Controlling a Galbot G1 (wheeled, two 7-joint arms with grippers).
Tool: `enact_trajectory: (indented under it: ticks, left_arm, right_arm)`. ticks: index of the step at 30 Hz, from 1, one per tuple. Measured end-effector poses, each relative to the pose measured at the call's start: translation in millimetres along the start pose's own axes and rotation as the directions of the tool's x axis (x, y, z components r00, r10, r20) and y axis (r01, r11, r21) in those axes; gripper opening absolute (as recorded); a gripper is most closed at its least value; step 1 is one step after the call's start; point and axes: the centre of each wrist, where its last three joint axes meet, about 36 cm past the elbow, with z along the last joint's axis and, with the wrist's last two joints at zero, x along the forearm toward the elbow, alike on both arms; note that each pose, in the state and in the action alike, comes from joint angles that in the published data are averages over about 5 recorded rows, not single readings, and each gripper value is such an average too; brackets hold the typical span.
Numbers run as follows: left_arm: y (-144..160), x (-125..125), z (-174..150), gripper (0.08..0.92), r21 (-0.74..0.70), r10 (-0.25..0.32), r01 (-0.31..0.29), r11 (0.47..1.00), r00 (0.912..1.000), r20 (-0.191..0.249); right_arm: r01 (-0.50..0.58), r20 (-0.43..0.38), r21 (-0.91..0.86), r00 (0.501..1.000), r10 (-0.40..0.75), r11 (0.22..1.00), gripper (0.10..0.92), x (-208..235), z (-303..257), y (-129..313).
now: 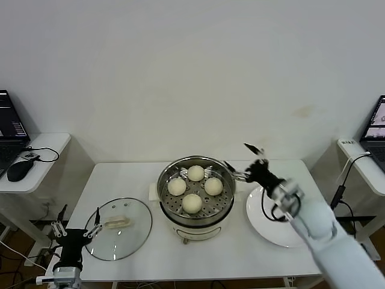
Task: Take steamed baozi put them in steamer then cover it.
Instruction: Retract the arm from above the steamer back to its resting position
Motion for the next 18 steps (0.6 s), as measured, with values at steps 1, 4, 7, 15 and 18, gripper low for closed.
enact_trajectory:
  ticks: [1,4,7,15,18]
  left_arm:
    - [1,-1,4,0.823,-0.053,-0.004,0.005,0.999,0.9999,0.012]
    - [6,-3,18,0.823,-0.230,-0.006,0.017,0.973,0.9987,0.050]
    - [9,-5,30,0.823,-0.407,0.015,0.019,0.913,0.9966,0.081]
    - [12,-9,53,0.823,-0.750,0.146,-0.031,0.661,0.9853,0.088]
    - [11,-5,57,0.823,-0.805,0.185,-0.061,0.590,0.9808,0.061]
  right_arm:
    - [-0.035,-0.001,-0.025,0.999,0.035,0.999,0.823,11,7,1]
    - [-0.141,-0.027,-0.083,0.990,0.139,0.987,0.823,47,23,4]
    - [-0.240,-0.067,-0.113,0.970,0.234,0.964,0.823,81,35,4]
    - [-0.423,-0.127,-0.131,0.904,0.408,0.897,0.822,144,46,3]
    - [-0.470,-0.139,-0.132,0.881,0.453,0.873,0.823,158,46,2]
